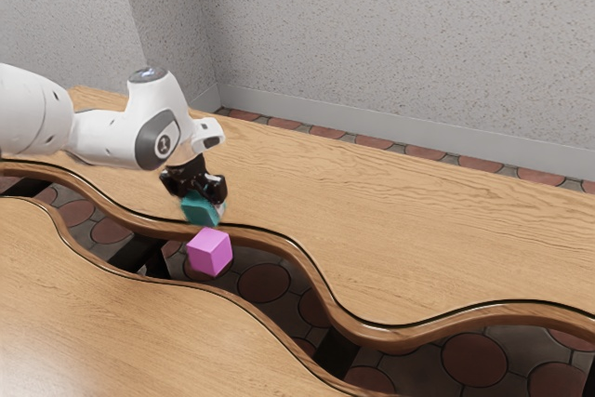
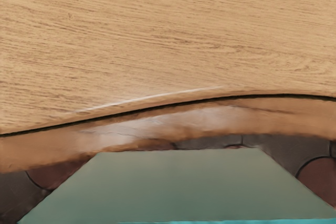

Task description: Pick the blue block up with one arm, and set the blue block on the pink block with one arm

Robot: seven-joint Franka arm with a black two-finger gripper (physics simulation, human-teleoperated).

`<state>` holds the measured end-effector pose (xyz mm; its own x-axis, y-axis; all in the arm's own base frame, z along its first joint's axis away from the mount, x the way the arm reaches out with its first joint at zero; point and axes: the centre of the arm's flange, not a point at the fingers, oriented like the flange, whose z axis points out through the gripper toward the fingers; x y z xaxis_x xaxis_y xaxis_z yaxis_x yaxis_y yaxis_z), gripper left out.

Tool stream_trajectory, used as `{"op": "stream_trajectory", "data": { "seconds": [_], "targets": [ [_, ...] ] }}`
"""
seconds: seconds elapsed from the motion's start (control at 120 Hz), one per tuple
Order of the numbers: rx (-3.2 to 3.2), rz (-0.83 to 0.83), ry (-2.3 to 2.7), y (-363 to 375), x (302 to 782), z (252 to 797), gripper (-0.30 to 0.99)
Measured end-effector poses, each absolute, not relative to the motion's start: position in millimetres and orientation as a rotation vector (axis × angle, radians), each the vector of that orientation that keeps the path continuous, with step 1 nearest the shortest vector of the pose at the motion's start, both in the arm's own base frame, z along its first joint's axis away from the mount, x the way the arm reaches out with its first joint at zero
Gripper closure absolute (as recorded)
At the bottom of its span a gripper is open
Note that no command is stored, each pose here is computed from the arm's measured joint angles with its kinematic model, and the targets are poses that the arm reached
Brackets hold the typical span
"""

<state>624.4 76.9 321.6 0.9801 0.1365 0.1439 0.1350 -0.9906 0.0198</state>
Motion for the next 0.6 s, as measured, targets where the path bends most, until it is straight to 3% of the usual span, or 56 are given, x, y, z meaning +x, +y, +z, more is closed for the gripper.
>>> {"op": "stream_trajectory", "data": {
  "seconds": [0.108,0.242,0.433,0.6],
  "targets": [
    [3.1,0.254,0.263,73,611,341,0.38],
    [3.088,0.161,0.322,57,566,330,0.39],
    [3.163,0.163,0.251,41,565,319,0.4],
    [3.187,0.218,0.194,25,572,326,0.26]
  ]
}}
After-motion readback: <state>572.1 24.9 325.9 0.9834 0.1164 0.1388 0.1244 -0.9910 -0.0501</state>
